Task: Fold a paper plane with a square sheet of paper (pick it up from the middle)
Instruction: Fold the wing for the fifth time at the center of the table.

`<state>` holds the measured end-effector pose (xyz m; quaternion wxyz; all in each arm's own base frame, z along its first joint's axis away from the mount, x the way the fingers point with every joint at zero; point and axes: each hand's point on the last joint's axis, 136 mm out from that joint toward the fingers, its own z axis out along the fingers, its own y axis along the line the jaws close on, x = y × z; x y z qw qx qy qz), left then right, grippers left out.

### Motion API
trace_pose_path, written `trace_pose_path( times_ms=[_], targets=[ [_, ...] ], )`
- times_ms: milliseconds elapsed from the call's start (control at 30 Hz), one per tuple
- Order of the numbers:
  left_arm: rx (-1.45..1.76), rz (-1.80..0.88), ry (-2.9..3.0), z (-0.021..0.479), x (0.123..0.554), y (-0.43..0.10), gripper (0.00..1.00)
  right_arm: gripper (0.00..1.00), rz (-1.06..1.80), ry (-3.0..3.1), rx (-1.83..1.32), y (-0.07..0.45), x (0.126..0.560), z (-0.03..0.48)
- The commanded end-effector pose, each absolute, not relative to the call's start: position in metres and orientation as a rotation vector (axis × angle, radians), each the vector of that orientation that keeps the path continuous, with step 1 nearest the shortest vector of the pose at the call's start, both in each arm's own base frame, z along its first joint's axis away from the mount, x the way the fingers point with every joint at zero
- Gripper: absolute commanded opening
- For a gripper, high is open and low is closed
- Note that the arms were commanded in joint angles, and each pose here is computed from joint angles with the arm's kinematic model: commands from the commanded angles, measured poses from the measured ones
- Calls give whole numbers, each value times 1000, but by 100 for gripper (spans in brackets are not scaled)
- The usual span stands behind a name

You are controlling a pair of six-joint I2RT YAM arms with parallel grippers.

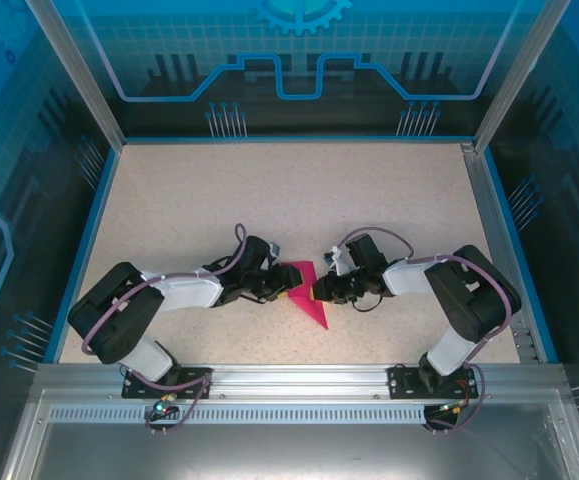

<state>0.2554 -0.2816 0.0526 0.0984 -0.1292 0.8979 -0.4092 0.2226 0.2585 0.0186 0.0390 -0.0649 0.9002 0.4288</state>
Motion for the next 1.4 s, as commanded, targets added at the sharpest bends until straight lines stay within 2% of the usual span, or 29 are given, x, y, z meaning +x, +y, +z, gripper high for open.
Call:
trace_pose_path(
  times_ms=[0, 233, 400, 533, 633, 833, 933, 1033, 1367],
  targets=[
    [-372, -1229, 2659, 56, 259, -288, 38, 24, 1188, 2811, -133, 237, 225, 5],
    [-341, -1205, 2691, 53, 261, -292, 20, 26, 1145, 2740, -193, 233, 231, 28],
    [-333, -1191, 2697, 56, 263, -292, 13, 27, 1026, 2680, -240, 219, 228, 38],
    [-329, -1172, 2718, 55, 262, -292, 9, 32, 856, 2619, -336, 212, 218, 44],
    [-345, -1157, 2727, 54, 263, -291, 8, 35, 680, 2536, -386, 205, 215, 51],
    [-381, -1139, 2744, 51, 264, -290, 7, 47, 515, 2307, -625, 217, 200, 68],
    [-384, -1139, 2747, 51, 265, -291, 7, 47, 450, 2247, -719, 229, 194, 73],
    [-370, -1147, 2746, 53, 265, -292, 7, 41, 392, 2278, -776, 241, 190, 72],
    [-373, -1142, 2750, 54, 263, -291, 8, 49, 64, 2165, -964, 271, 185, 62]
  ],
)
